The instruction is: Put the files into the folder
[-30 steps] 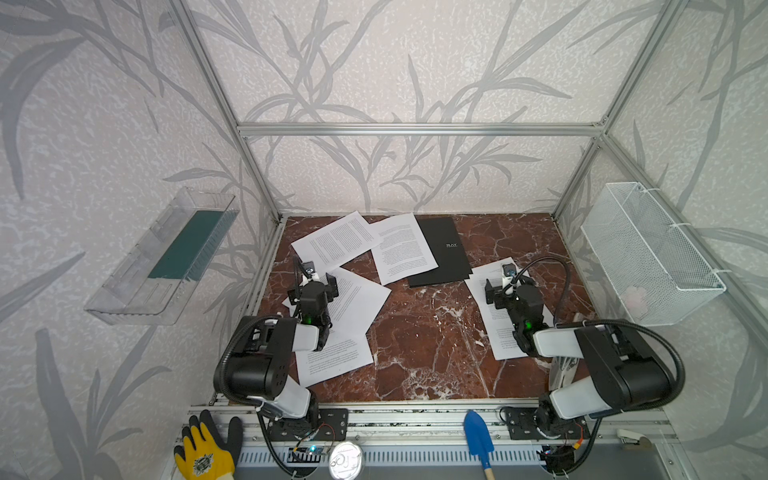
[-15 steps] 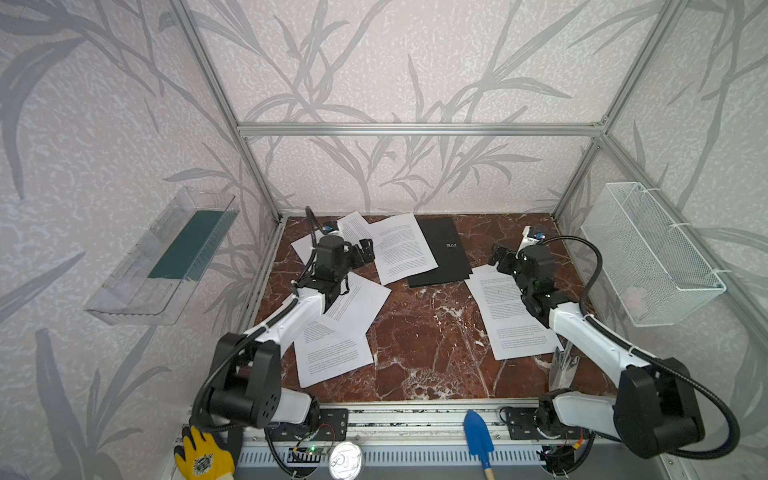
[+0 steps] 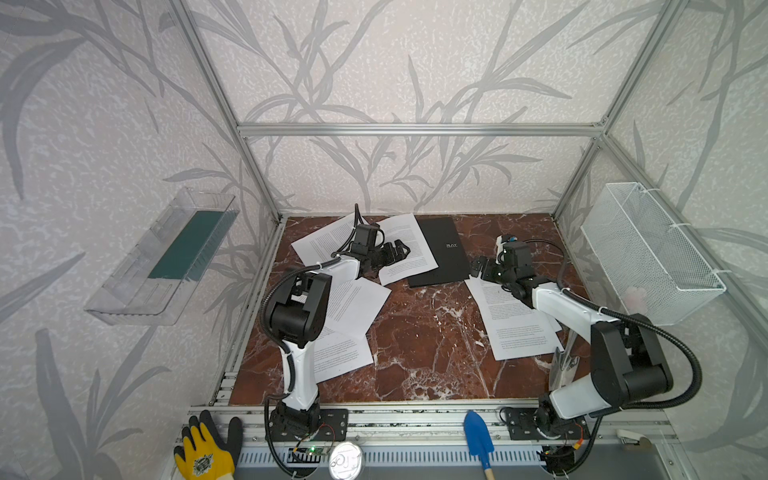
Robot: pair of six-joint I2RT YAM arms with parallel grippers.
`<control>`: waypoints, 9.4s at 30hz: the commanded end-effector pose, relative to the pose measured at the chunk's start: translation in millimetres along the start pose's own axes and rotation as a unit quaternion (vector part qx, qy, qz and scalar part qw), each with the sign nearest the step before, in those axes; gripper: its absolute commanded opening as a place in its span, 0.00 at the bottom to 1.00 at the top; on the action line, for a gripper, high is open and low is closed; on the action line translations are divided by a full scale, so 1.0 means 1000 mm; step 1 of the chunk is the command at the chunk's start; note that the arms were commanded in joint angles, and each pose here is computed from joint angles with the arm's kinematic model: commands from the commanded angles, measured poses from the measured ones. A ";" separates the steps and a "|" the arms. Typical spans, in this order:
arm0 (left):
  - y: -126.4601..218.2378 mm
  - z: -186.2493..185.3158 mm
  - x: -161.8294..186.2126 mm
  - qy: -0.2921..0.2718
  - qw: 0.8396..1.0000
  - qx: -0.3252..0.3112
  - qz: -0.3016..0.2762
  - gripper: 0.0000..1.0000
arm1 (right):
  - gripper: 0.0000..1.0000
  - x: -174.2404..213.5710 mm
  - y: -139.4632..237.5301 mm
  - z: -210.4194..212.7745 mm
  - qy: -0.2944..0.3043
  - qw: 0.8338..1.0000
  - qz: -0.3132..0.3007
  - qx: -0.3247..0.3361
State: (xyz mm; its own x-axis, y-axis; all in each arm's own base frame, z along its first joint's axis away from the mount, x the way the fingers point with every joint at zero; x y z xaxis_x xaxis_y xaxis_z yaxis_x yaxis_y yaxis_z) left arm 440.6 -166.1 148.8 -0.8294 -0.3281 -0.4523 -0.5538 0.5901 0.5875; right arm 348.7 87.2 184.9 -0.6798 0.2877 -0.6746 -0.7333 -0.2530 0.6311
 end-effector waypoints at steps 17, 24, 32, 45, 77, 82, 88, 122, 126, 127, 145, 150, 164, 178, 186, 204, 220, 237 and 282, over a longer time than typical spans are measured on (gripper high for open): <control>0.000 0.101 -0.018 0.085 0.985 -0.139 0.058 0.99 | 0.99 -0.010 -0.052 0.011 -0.007 0.995 0.094 -0.037; 0.030 0.129 -0.027 0.124 0.980 -0.149 0.045 0.98 | 0.99 -0.006 -0.063 0.011 -0.019 0.992 0.120 -0.044; 0.056 0.102 -0.040 0.111 0.990 -0.086 0.022 0.96 | 0.99 0.001 -0.077 0.010 -0.030 0.986 0.152 -0.060; 0.087 -0.016 -0.010 0.014 1.000 0.001 0.002 0.99 | 0.99 0.010 -0.094 0.006 -0.043 0.980 0.183 -0.058; 0.032 -0.017 0.011 0.082 0.991 0.103 0.035 0.94 | 0.99 -0.001 -0.114 -0.005 -0.016 0.978 0.210 0.004; 0.046 -0.028 0.047 0.130 0.983 0.131 -0.004 0.94 | 0.99 -0.002 -0.114 -0.011 -0.052 0.976 0.210 -0.030; 0.026 -0.045 0.094 0.163 0.971 0.175 0.005 0.92 | 0.99 0.001 -0.117 -0.010 -0.059 0.974 0.215 -0.044; -0.044 -0.022 0.126 0.219 0.942 0.212 -0.143 0.80 | 0.99 0.007 -0.115 -0.019 -0.096 0.967 0.221 -0.083; -0.050 -0.022 0.125 0.227 0.939 0.197 -0.167 0.75 | 0.99 0.008 -0.115 -0.019 -0.098 0.966 0.222 -0.088; -0.052 -0.023 0.124 0.227 0.939 0.191 -0.171 0.75 | 0.99 0.008 -0.115 -0.019 -0.099 0.966 0.222 -0.089; -0.049 -0.066 0.084 0.206 0.946 0.171 -0.183 0.13 | 0.99 -0.006 -0.075 -0.044 -0.133 0.978 0.152 -0.054; -0.043 -0.078 0.071 0.235 0.932 0.211 -0.178 0.09 | 0.99 -0.012 -0.060 -0.038 -0.126 0.980 0.143 -0.064; -0.040 -0.084 0.069 0.258 0.918 0.256 -0.157 0.08 | 0.99 -0.045 -0.059 -0.016 -0.122 0.973 0.140 -0.135; -0.043 -0.080 0.070 0.269 0.912 0.271 -0.150 0.08 | 0.99 -0.052 -0.090 -0.017 -0.159 0.959 0.168 -0.164; -0.044 -0.081 0.069 0.265 0.912 0.279 -0.144 0.08 | 0.78 -0.070 -0.102 -0.018 -0.191 0.946 0.155 -0.212; -0.026 -0.093 0.060 0.191 0.941 0.259 -0.109 0.33 | 0.00 -0.139 -0.001 0.043 -0.120 0.948 0.065 -0.288; 0.044 -0.118 0.094 0.024 0.985 0.165 -0.032 0.59 | 0.00 -0.131 0.083 0.058 -0.062 0.966 0.018 -0.251; 0.153 -0.107 0.113 -0.104 0.993 0.006 -0.058 0.78 | 0.00 -0.088 0.138 0.092 0.029 0.977 0.003 -0.210; 0.204 -0.031 0.110 -0.009 0.995 -0.063 -0.075 0.99 | 0.44 0.003 0.103 0.175 0.249 0.963 0.052 -0.085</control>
State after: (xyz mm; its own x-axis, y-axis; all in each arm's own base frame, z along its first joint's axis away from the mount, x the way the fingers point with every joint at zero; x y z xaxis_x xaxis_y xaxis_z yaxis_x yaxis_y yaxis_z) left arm 238.3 -108.2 240.1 -0.7331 -0.3764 -0.5664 -0.6796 0.4355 0.5903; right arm 275.7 215.1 307.2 -0.6629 -0.2264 -0.7136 -0.6379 -0.3283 0.6967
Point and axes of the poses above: each gripper's point midway between its finger pads, its own y axis back along the fingers, its own z axis along the line the jaws close on, x = y × z, the point moved 10 cm from there along y, back along the fingers
